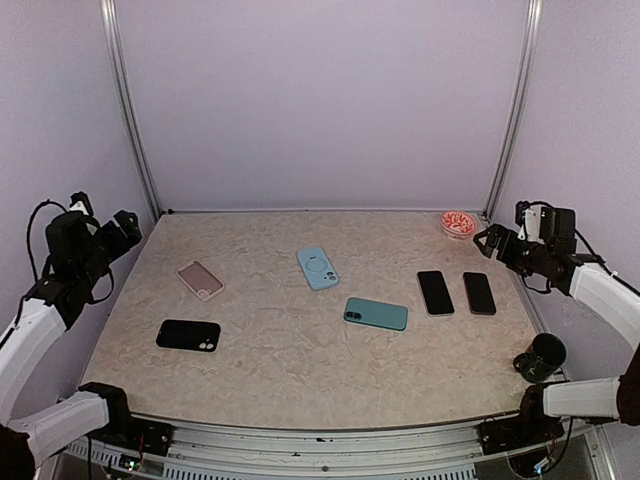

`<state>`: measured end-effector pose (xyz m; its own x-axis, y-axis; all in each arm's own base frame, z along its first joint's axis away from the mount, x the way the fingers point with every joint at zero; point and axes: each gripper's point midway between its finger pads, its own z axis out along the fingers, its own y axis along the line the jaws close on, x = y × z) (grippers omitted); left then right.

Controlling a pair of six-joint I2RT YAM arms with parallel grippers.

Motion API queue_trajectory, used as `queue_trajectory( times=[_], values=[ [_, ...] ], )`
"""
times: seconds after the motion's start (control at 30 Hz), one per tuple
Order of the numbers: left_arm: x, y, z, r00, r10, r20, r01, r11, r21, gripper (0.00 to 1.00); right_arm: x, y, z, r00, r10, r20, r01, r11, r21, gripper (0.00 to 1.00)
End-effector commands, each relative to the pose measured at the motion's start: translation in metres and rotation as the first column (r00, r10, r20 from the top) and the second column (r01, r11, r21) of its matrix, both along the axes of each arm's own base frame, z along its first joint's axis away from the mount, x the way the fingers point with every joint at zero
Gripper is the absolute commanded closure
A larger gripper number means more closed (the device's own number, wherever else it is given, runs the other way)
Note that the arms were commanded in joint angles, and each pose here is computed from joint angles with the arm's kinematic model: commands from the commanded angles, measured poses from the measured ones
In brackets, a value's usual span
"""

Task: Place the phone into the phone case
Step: Pick up the phone case from the center of the board.

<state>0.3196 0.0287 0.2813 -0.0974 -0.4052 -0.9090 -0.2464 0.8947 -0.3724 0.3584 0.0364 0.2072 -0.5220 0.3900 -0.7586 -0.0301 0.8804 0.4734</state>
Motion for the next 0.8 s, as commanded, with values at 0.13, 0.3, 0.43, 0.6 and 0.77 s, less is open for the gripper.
queue_trajectory(
  times=[0.13, 0.3, 0.43, 0.6, 0.77],
  values=[
    [0.011, 0.000, -0.017, 0.998, -0.007, -0.070, 0.006, 1.000, -0.018, 0.01, 0.009, -0.022, -0.022, 0.990, -0.106, -0.094, 0.099, 0.992, -0.082, 0.01],
    [0.011, -0.004, -0.017, 0.997, -0.026, -0.067, 0.024, 0.999, -0.023, 0.01, 0.017, -0.007, -0.033, 0.986, -0.099, -0.135, 0.079, 0.986, -0.144, 0.01],
    [0.010, -0.004, -0.017, 0.997, -0.026, -0.069, 0.025, 0.999, -0.024, 0.01, 0.023, 0.009, -0.042, 0.985, -0.075, -0.156, 0.046, 0.982, -0.181, 0.01],
    [0.010, -0.005, -0.018, 0.997, -0.029, -0.069, 0.027, 0.999, -0.026, 0.01, 0.025, 0.030, -0.058, 0.980, -0.021, -0.196, -0.022, 0.976, -0.217, 0.01],
    [0.011, -0.006, -0.019, 0.997, -0.037, -0.072, 0.035, 0.999, -0.029, 0.01, 0.026, 0.043, -0.069, 0.973, 0.018, -0.228, -0.079, 0.962, -0.261, 0.01]
  ],
)
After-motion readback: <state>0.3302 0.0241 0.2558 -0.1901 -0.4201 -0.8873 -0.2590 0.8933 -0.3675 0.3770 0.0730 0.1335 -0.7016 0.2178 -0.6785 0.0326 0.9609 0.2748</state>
